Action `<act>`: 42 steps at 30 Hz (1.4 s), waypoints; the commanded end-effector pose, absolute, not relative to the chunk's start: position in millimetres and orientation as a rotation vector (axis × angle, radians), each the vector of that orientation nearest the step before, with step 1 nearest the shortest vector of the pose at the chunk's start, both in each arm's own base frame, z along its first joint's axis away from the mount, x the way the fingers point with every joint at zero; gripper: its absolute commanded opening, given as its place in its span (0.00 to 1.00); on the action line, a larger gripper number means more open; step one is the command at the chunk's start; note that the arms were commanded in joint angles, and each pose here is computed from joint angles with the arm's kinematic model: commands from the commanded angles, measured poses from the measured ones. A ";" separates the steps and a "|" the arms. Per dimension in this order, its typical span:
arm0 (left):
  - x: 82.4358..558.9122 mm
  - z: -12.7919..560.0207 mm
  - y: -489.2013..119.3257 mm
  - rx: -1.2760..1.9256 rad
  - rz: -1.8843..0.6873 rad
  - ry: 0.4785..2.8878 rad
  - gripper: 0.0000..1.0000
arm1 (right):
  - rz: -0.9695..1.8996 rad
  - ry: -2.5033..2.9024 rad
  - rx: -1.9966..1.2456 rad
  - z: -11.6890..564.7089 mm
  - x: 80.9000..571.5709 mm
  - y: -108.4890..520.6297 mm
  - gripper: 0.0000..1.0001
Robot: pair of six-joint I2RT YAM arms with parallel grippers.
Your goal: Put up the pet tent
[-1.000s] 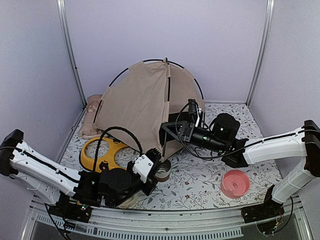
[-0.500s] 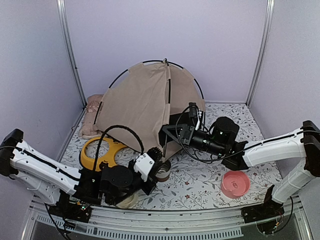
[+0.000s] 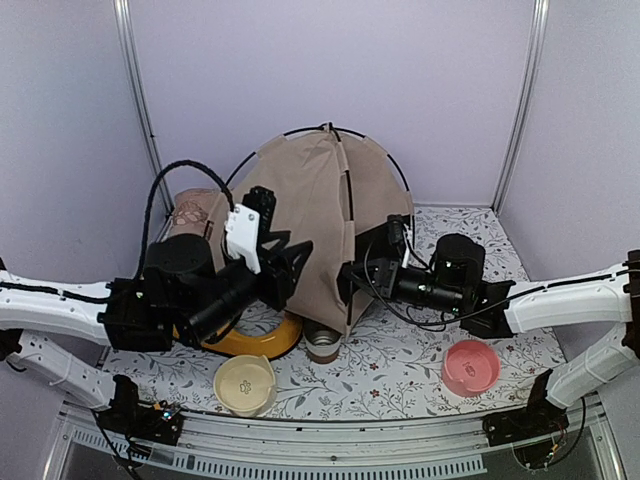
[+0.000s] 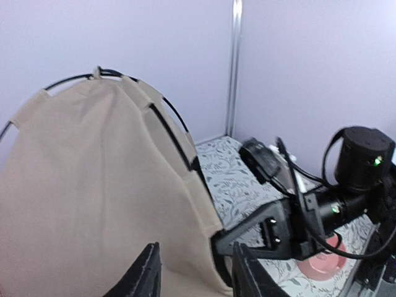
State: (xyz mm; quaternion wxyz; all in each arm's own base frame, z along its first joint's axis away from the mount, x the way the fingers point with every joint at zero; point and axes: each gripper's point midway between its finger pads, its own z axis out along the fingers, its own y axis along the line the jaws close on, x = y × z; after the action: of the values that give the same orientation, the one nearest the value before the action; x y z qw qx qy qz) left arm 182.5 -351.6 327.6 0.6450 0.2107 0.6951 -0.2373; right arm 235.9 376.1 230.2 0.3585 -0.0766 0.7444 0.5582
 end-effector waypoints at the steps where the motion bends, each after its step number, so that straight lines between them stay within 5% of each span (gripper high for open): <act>1: 229.5 370.2 -301.0 0.364 -0.441 1.622 0.46 | 1.377 2.004 -0.178 223.2 246.8 349.6 0.00; 12: 350.5 397.9 -228.3 0.393 -0.373 1.776 0.59 | 1.212 2.087 -0.374 226.5 265.9 320.2 0.00; 22: 423.2 358.6 -263.7 0.642 -0.398 1.895 0.65 | 0.912 2.205 -0.474 196.7 282.8 292.7 0.00; 25: 438.3 352.3 -272.3 0.658 -0.387 1.900 0.66 | 0.833 2.245 -0.433 187.0 288.8 274.9 0.10; 31: 443.3 340.7 -304.5 0.723 -0.456 1.898 0.59 | 0.703 2.271 -0.362 189.9 296.4 249.4 0.49; 36: 429.1 320.9 -342.3 0.837 -0.452 1.899 0.50 | 0.642 2.261 -0.319 210.2 302.7 239.7 0.70; 42: 432.0 320.5 -349.2 0.815 -0.440 1.888 0.33 | 0.661 2.234 -0.328 235.1 299.2 239.3 0.81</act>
State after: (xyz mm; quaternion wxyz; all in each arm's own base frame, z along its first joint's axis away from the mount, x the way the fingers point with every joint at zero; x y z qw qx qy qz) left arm 428.3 -346.0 309.9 0.4806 0.3394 0.7878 -0.1823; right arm 300.8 247.3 208.8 0.3641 -0.1322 0.8834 0.2638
